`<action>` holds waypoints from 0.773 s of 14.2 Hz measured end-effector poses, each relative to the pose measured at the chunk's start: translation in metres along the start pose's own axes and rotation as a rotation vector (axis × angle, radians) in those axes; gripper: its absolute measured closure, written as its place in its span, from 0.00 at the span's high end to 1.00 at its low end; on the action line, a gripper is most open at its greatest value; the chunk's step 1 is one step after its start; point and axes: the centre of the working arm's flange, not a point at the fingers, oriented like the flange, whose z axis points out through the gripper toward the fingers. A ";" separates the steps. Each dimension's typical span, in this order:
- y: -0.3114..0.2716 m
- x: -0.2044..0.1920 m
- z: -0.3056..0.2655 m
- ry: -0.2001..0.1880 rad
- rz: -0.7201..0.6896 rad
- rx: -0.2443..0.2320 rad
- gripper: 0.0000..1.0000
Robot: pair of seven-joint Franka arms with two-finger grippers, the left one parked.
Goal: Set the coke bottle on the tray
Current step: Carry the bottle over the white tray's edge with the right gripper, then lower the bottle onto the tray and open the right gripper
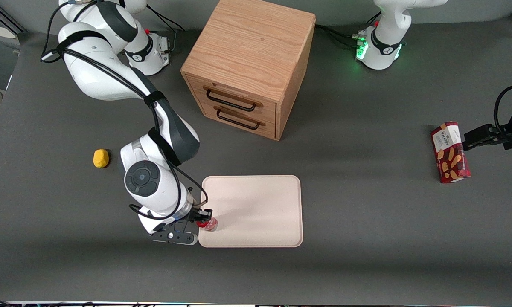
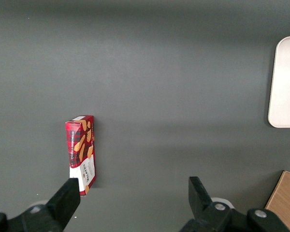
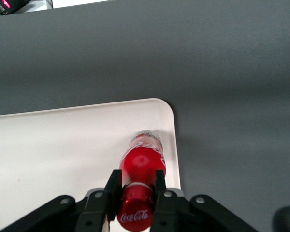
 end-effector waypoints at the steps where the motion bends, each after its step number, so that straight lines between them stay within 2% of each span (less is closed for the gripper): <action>1: -0.001 -0.001 0.004 -0.003 -0.002 0.000 0.32; 7: -0.002 -0.003 0.015 -0.016 -0.004 -0.004 0.32; 8: -0.002 -0.003 0.014 -0.015 -0.002 -0.004 0.37; 11: -0.002 0.000 0.005 -0.003 0.003 0.002 0.65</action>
